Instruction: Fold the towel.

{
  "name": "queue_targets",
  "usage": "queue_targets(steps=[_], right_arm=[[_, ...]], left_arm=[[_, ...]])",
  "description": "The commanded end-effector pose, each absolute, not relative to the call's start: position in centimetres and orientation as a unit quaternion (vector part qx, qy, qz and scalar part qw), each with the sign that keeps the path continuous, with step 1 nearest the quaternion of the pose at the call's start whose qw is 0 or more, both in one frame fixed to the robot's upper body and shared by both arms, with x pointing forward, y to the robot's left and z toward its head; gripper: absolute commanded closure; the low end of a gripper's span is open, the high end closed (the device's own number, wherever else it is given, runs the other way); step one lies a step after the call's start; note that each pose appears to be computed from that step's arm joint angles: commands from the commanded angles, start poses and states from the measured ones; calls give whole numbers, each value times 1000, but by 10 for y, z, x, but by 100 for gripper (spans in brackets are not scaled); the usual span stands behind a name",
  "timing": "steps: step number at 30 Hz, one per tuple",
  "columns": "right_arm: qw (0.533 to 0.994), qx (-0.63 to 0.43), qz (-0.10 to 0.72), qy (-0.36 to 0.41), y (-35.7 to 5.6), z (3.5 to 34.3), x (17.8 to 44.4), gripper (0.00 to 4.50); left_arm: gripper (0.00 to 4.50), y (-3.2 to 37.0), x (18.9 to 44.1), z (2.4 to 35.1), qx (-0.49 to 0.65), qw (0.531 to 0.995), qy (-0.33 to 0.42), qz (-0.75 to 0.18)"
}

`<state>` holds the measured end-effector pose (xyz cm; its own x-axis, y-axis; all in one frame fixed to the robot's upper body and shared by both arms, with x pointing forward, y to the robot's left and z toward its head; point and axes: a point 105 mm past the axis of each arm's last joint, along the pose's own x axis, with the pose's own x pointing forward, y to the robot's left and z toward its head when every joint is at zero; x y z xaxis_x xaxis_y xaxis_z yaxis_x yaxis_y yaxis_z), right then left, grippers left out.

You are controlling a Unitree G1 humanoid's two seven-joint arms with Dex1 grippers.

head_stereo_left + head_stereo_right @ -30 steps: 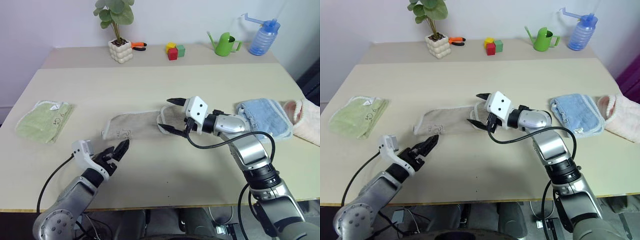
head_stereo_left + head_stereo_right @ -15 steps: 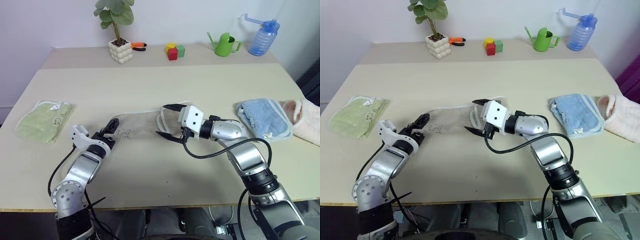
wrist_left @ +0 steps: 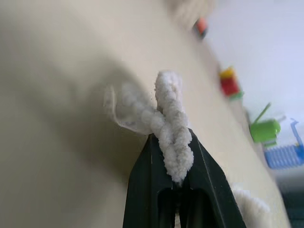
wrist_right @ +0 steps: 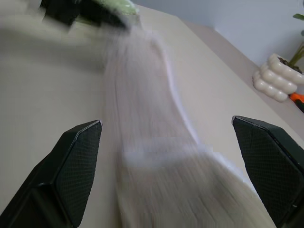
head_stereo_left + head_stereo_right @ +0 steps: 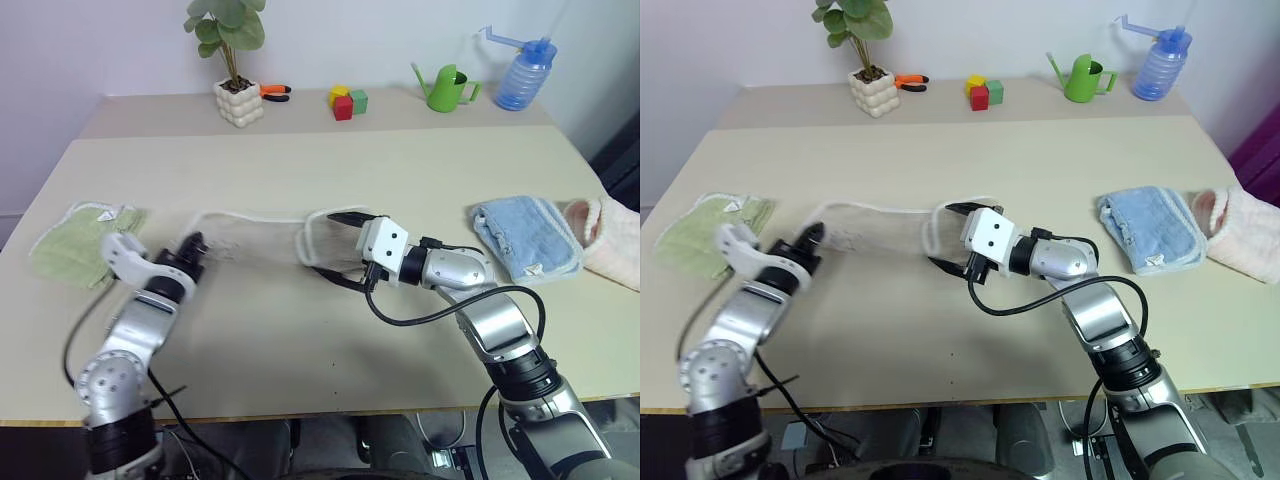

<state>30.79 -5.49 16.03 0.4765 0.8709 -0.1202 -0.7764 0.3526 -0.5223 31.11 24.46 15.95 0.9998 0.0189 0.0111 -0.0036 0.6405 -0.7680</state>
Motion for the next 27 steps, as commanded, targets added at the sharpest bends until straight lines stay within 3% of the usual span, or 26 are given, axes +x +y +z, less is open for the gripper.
queue_targets(steps=[1,3,8,12,18,24,27], right_arm=[[821,-269,492,-112,-60,173,307,0],[822,-270,489,-110,-62,173,309,0],[831,-269,476,-105,-66,171,315,0],[835,-274,467,-95,-70,165,317,0],[839,-277,460,-91,-73,162,316,0],[842,-275,455,-88,-75,159,314,0],[843,-277,453,-88,-75,158,314,0]], left_arm=[[448,264,304,197,-382,920,-82,-13],[448,256,304,207,-341,935,-85,-49],[448,194,301,219,-233,949,-60,-203],[448,133,295,197,-127,942,7,-312],[448,92,304,153,-62,937,86,-332],[448,75,304,152,-84,928,89,-352],[358,76,302,157,-102,924,82,-360]])
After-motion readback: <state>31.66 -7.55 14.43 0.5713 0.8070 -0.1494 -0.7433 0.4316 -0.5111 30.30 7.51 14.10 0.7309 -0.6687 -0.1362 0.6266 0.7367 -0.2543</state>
